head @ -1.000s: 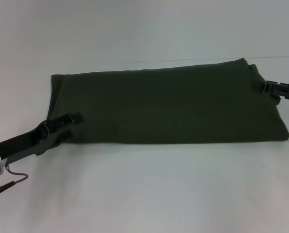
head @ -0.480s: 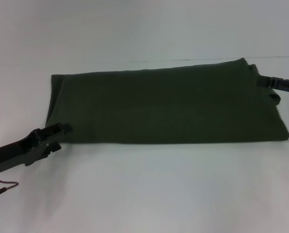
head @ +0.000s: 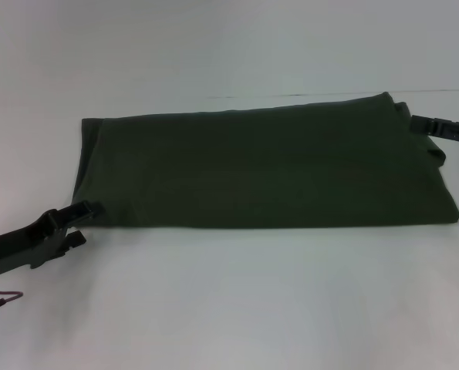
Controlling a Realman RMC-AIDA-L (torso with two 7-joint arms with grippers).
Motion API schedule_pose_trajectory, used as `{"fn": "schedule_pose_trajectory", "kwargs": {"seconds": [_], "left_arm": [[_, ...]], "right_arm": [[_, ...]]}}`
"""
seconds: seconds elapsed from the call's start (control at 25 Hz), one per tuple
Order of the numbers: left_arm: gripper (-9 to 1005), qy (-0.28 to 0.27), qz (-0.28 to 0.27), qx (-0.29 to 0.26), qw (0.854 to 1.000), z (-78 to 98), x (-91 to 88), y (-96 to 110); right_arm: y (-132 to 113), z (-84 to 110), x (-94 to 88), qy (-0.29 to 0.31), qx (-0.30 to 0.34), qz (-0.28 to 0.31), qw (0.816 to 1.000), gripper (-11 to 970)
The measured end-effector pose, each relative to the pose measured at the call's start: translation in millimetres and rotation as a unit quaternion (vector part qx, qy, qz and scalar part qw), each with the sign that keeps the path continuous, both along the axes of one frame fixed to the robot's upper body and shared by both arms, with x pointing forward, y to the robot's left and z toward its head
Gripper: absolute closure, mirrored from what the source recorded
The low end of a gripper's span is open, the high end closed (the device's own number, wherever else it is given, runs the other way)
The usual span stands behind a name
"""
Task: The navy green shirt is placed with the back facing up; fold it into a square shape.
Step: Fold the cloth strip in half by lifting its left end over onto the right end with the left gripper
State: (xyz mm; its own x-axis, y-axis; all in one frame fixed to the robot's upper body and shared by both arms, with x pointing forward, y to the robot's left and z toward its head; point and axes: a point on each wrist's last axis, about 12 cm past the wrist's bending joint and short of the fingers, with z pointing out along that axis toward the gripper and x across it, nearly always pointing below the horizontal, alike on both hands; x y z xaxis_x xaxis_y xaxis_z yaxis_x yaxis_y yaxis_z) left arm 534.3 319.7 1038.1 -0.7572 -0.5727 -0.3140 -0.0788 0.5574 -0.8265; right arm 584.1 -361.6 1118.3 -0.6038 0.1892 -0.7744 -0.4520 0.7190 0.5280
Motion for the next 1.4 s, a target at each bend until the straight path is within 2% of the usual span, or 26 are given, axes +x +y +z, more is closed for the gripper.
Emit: {"fn": "schedule_pose_trajectory", "kwargs": {"seconds": [1.4], "left_arm": [[152,0.029,0.022,-0.002,0.999,0.0,10.5,-2]], "right_arm": [[-6,4.6,0.3,-0.01,0.018,-0.019,1.0,118]]}}
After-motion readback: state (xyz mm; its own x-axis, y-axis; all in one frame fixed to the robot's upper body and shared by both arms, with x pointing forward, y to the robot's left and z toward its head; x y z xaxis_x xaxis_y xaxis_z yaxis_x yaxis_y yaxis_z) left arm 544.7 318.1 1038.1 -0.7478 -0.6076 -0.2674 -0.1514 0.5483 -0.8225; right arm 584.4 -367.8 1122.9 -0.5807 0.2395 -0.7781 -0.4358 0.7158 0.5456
